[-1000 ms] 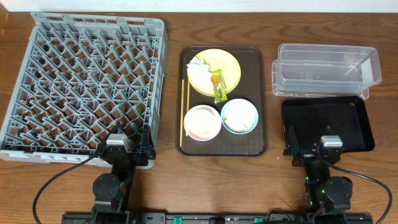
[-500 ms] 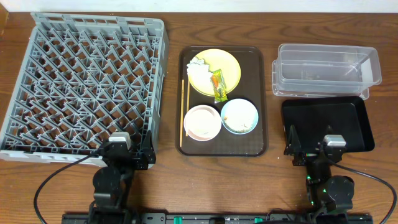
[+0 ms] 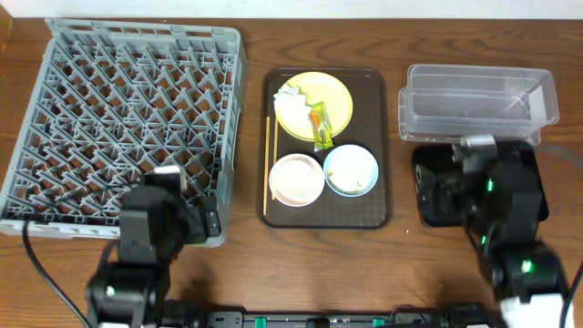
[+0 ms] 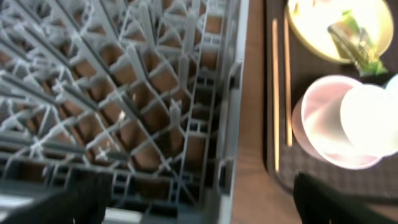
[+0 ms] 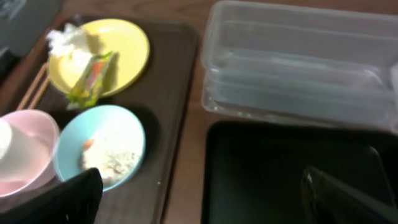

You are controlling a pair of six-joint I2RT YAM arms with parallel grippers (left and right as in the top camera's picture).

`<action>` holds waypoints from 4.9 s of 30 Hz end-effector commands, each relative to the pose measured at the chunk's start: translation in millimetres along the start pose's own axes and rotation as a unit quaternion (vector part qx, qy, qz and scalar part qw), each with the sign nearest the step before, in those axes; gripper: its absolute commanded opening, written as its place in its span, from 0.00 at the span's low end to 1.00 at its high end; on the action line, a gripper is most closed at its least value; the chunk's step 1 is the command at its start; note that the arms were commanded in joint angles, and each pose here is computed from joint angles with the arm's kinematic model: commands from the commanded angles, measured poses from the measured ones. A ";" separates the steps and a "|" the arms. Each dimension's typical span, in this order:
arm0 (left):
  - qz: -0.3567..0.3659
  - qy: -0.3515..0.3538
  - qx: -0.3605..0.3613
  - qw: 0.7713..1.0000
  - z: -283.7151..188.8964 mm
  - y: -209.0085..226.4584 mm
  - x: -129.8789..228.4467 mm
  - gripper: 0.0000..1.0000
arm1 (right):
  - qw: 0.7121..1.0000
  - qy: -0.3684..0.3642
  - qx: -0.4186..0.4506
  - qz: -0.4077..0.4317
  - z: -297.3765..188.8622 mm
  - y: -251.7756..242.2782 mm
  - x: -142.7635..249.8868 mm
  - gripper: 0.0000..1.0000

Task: Sort waste into correct bins and load items into the dishwasher
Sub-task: 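Reach the right gripper to the yellow plate and grasp the white tissue, then carry the tissue with the right gripper and drop it in the clear bin, then return the right gripper to the plate and grasp the green wrapper, then drop the green wrapper into the clear bin with the right gripper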

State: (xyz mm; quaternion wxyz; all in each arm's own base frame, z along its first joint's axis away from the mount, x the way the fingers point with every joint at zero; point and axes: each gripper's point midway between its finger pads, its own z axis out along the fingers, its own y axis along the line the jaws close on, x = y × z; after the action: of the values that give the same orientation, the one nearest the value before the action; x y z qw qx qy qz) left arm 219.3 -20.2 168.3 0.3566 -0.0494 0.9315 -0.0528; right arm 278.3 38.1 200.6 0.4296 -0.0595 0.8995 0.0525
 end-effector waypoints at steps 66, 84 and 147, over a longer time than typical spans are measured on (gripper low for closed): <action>-0.031 0.070 0.015 0.997 -8.4 -14.3 -16.1 0.94 | 0.973 0.075 -0.158 -0.148 230.3 205.1 -65.1 0.01; -0.030 0.070 0.015 0.997 -8.3 -14.3 -16.2 0.94 | 0.979 0.062 0.169 0.093 134.4 -82.7 -124.0 0.01; -0.030 0.071 0.015 0.997 -8.0 -14.2 -16.1 0.94 | 0.929 0.081 0.141 0.331 167.9 -34.7 -100.8 0.01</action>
State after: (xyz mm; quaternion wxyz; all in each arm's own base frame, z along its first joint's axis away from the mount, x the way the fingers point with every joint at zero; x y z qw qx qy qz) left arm 224.2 -29.0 177.1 0.2785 -0.0696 0.9552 -0.0728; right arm 479.6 81.5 184.8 0.3411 0.1620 0.9234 0.0689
